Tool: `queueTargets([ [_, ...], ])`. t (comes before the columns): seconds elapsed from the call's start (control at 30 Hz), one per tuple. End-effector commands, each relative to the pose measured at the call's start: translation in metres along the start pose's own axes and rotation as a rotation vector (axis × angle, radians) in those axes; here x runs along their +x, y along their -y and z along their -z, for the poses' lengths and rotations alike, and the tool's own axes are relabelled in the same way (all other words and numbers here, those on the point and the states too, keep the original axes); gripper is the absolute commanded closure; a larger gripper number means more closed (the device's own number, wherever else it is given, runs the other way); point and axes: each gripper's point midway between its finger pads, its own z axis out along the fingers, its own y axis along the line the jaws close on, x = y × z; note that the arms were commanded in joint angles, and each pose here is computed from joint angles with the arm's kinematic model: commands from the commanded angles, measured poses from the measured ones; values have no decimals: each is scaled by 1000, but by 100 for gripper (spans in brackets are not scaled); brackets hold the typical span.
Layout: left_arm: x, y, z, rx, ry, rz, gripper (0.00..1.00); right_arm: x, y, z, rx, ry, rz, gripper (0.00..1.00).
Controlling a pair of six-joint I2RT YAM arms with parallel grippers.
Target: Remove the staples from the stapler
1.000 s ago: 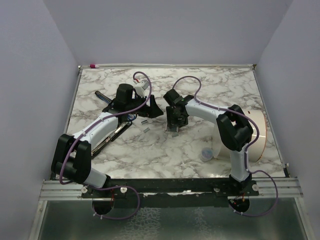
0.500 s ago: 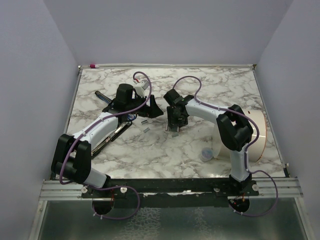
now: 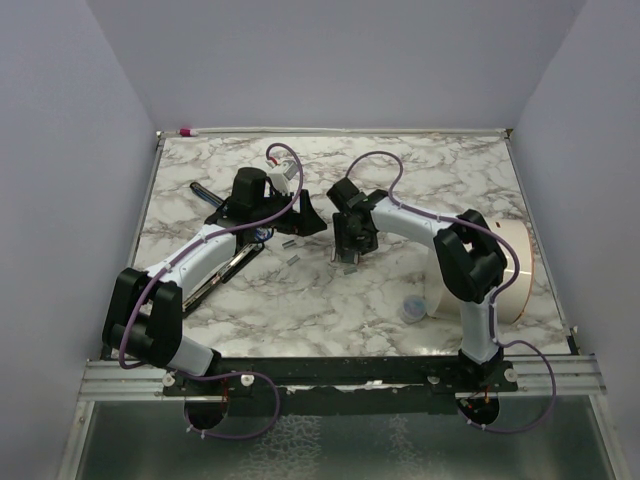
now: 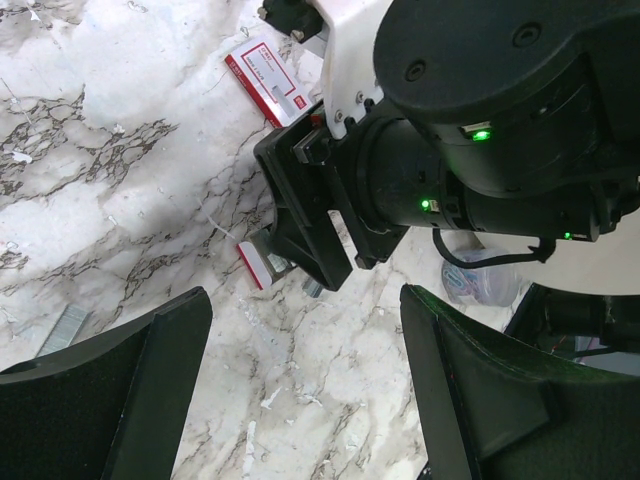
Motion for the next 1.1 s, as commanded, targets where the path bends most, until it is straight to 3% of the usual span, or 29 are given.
queueTargets([
  [0.0,-4,7,4,35,17,-14,21,-21,4,35,20,89,-3,42],
  [0.17,-4,7,3,33,16,-13,21,-19,10,58,4,116,6,42],
  [0.33,-4,3,4,8,16,-23,21,-14,0,78,-143,185,108,42],
  [0.67,13,-44,0,-212,-89,-96,22,4,-2,111,-343,357,219,39],
  [0.87,48,-71,6,-342,-235,-129,25,7,-3,121,-390,384,276,37],
  [1.07,58,-67,10,-342,-248,-97,31,18,-11,108,-430,320,265,39],
])
